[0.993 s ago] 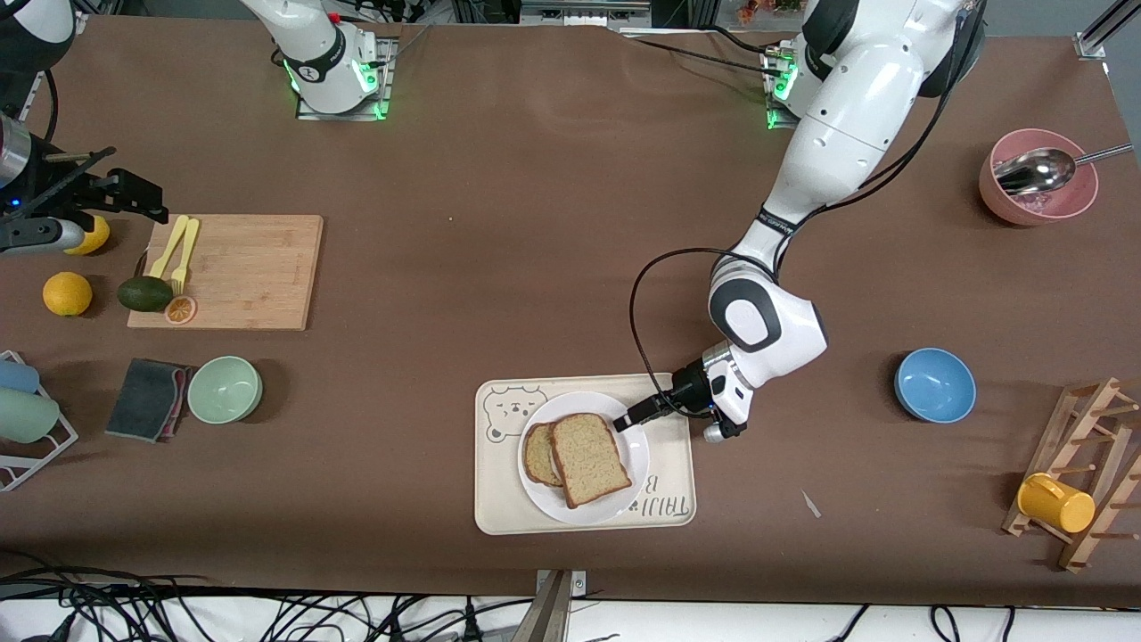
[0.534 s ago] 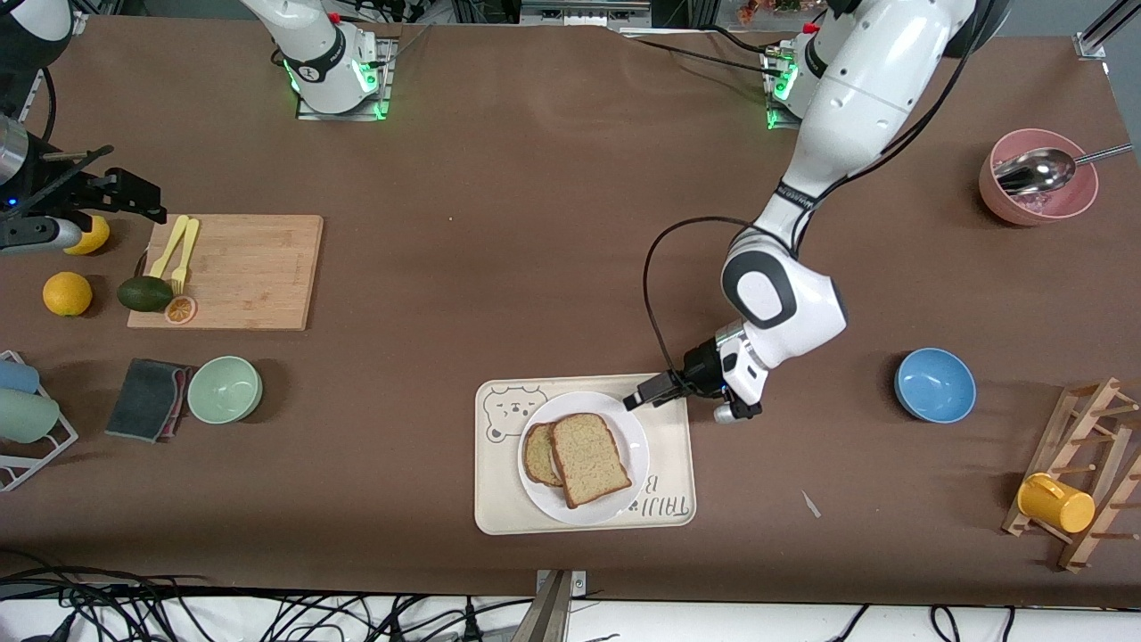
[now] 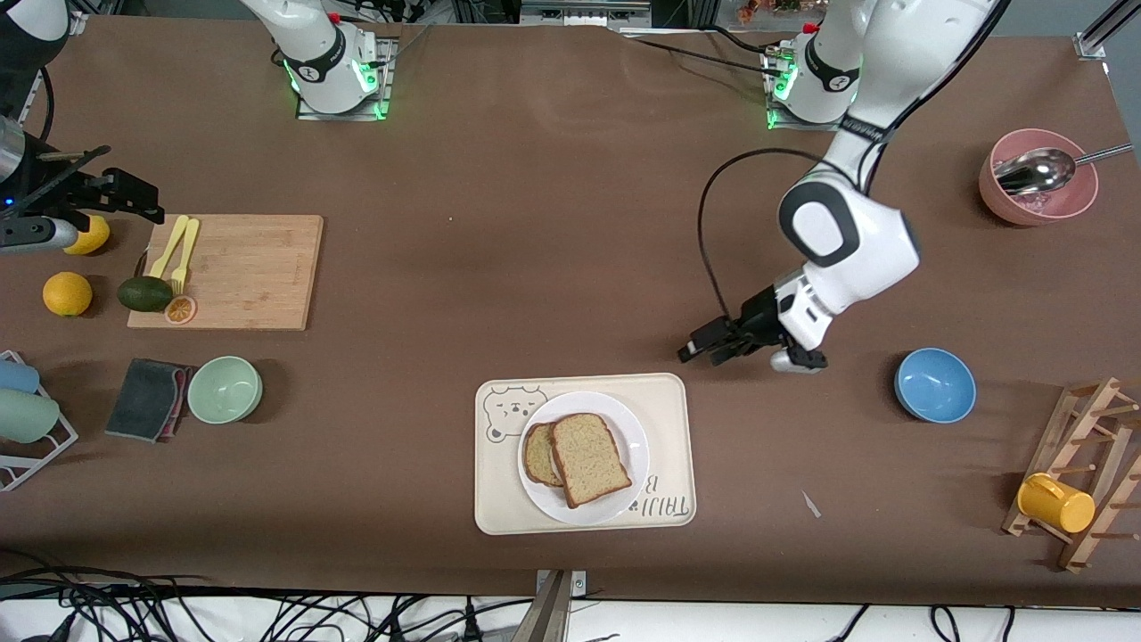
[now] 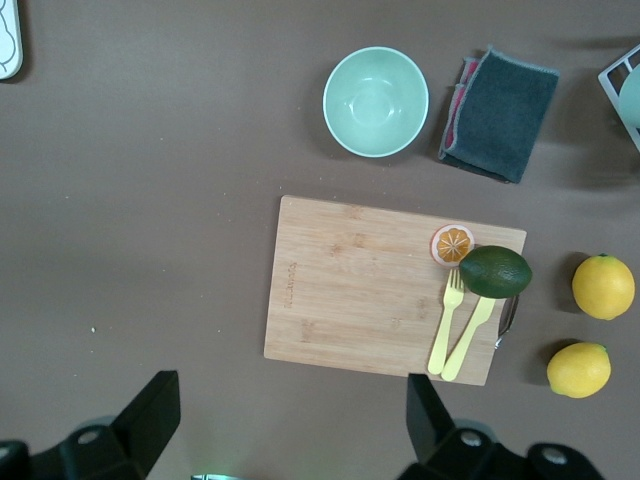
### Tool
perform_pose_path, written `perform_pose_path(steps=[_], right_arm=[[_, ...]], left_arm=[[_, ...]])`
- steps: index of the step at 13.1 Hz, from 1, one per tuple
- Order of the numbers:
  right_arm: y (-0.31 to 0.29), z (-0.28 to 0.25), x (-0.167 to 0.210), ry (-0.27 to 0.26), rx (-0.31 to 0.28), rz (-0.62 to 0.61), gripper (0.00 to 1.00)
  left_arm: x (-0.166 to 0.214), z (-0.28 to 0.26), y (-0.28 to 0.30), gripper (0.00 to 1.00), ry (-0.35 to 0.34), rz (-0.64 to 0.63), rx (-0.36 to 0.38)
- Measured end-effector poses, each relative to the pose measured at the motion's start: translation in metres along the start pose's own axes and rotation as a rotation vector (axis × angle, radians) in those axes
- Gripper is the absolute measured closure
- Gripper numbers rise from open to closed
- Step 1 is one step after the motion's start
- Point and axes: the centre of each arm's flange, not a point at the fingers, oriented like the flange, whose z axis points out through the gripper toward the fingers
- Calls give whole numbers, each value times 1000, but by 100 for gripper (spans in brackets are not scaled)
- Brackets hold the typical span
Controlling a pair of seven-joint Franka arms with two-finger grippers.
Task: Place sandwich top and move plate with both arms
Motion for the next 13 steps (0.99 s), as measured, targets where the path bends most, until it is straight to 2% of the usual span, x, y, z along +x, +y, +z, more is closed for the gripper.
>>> perform_pose_path(steps=[2, 5, 6, 9, 10, 11, 13], right_arm=[[0, -1, 0, 2, 0, 18, 0], [0, -5, 2, 27, -4, 80, 0], [-1, -6, 3, 38, -5, 91, 0], [-1, -8, 6, 65, -7, 103, 0], [-2, -9, 7, 69, 4, 118, 0], [-4, -8, 7, 70, 26, 139, 0], [-5, -3, 10, 62, 47, 145, 0]], left_arm=[[-1, -43, -22, 0, -20, 100, 85], [-7, -100, -40, 0, -234, 191, 102], [-5, -121, -42, 0, -271, 189, 146], [0, -163, -28, 0, -313, 158, 421], [4, -172, -19, 0, -322, 160, 492], [11, -184, -10, 0, -325, 156, 528], [28, -217, 4, 0, -327, 126, 541]])
